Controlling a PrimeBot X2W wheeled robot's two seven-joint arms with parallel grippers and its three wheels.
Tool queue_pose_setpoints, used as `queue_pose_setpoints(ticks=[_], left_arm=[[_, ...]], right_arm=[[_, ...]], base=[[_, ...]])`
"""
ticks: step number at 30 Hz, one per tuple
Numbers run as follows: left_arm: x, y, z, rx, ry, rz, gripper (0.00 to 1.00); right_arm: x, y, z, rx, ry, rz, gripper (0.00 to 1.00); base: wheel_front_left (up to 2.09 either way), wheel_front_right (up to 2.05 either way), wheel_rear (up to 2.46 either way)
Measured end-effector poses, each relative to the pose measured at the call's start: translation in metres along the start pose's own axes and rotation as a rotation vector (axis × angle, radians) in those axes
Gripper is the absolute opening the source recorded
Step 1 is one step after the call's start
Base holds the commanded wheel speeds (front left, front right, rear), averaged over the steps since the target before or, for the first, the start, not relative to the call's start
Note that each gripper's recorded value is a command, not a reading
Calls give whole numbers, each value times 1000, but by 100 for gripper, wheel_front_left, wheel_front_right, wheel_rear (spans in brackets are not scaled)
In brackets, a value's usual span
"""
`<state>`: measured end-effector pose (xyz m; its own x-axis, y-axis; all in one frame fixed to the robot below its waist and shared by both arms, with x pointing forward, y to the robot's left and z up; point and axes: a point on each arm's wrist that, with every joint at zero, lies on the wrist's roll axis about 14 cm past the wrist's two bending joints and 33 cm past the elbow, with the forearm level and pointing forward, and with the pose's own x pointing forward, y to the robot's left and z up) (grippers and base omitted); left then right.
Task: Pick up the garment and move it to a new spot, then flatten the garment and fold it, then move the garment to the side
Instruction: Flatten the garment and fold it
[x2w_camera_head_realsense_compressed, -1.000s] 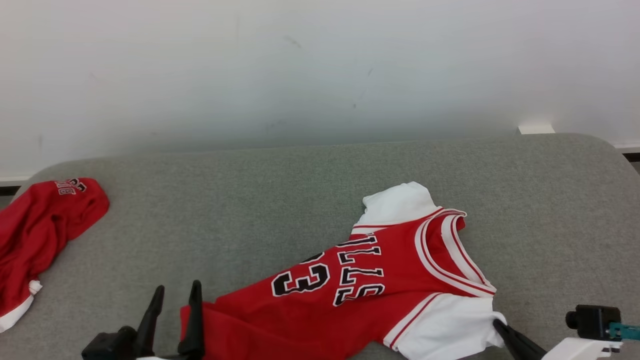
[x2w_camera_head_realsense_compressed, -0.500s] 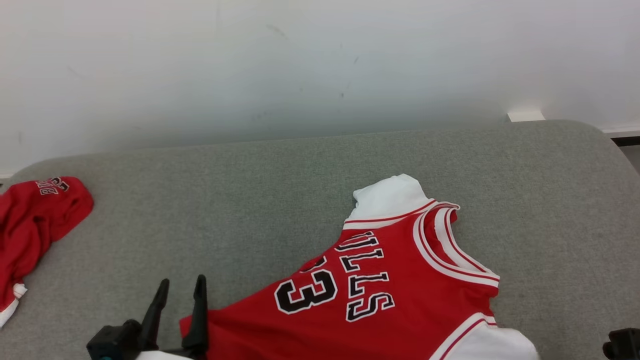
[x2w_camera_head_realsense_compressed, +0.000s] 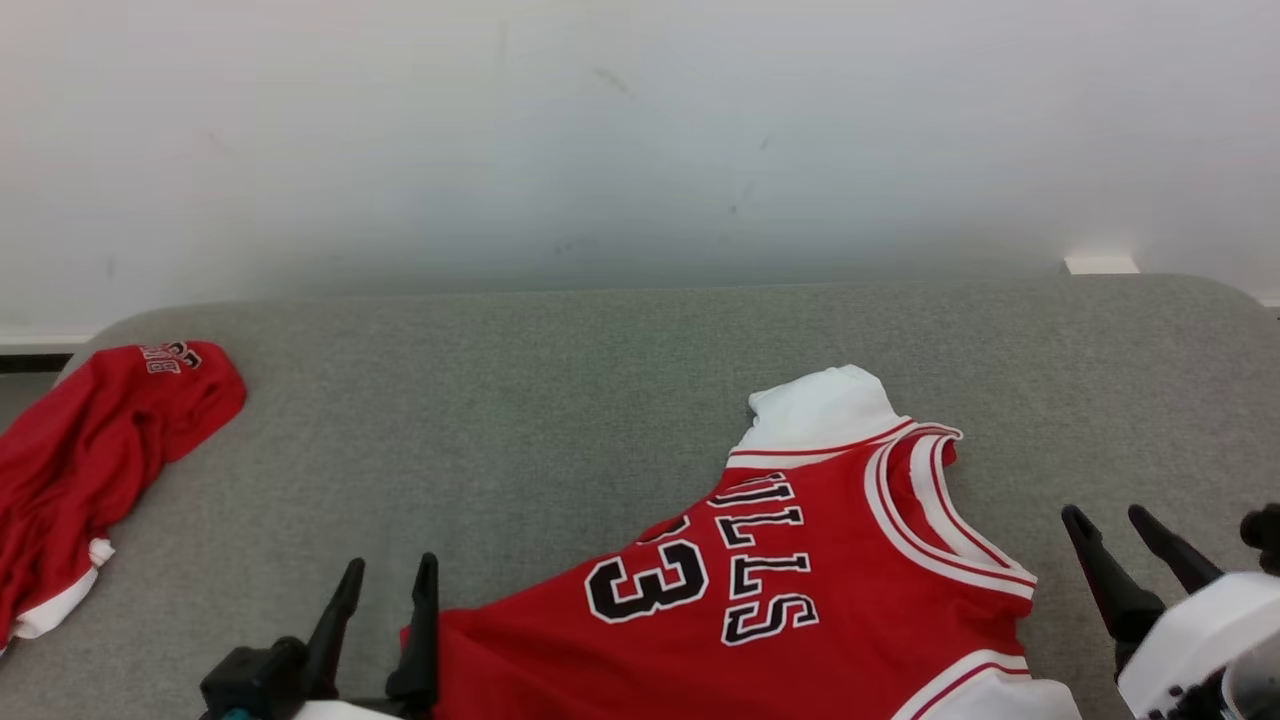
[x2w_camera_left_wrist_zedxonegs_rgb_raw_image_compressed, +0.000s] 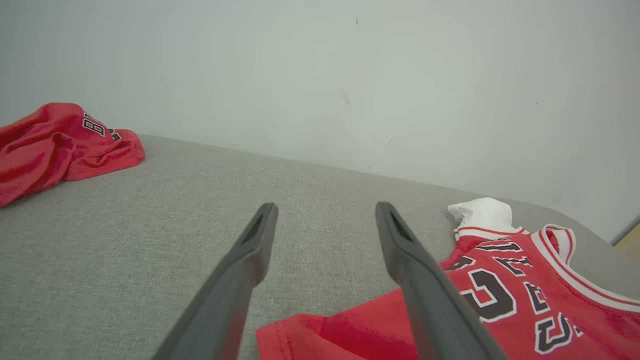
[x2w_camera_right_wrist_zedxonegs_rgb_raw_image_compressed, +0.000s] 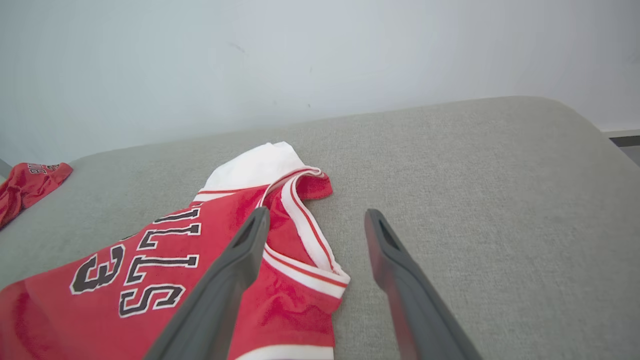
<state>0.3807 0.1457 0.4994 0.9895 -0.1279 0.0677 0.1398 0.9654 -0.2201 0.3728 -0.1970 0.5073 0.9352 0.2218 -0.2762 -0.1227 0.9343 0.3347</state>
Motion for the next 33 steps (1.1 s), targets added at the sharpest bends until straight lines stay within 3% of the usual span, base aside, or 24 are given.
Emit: queue_pose_setpoints(ticks=[7,13,21,29,30,31,32,33], left_arm=[[10,8,4,-4,-15,17,100],[20,22,-3,-14,4,52,100],[21,51,-10,-16,24,135,100],[13,71,-14,1,43,198,100],[12,72,-14,2,42,200,100],[11,72,-13,3,40,203,100],[11,73,-12,4,37,205,100],[11,73,-11,4,35,205,100]], right_arm=[[69,42,36,-134,-66,129,100],[134,63,29,-257,37,201,100],[198,58,-24,-308,326,192,100],[211,51,-86,-266,635,164,100],[210,54,-88,-262,653,173,53],[210,56,-87,-266,663,180,16],[209,59,-87,-274,665,188,0],[208,61,-87,-275,659,197,0]], base=[[0,0,0],[0,0,0],[0,0,0],[0,0,0],[0,0,0],[0,0,0],[0,0,0],[0,0,0]])
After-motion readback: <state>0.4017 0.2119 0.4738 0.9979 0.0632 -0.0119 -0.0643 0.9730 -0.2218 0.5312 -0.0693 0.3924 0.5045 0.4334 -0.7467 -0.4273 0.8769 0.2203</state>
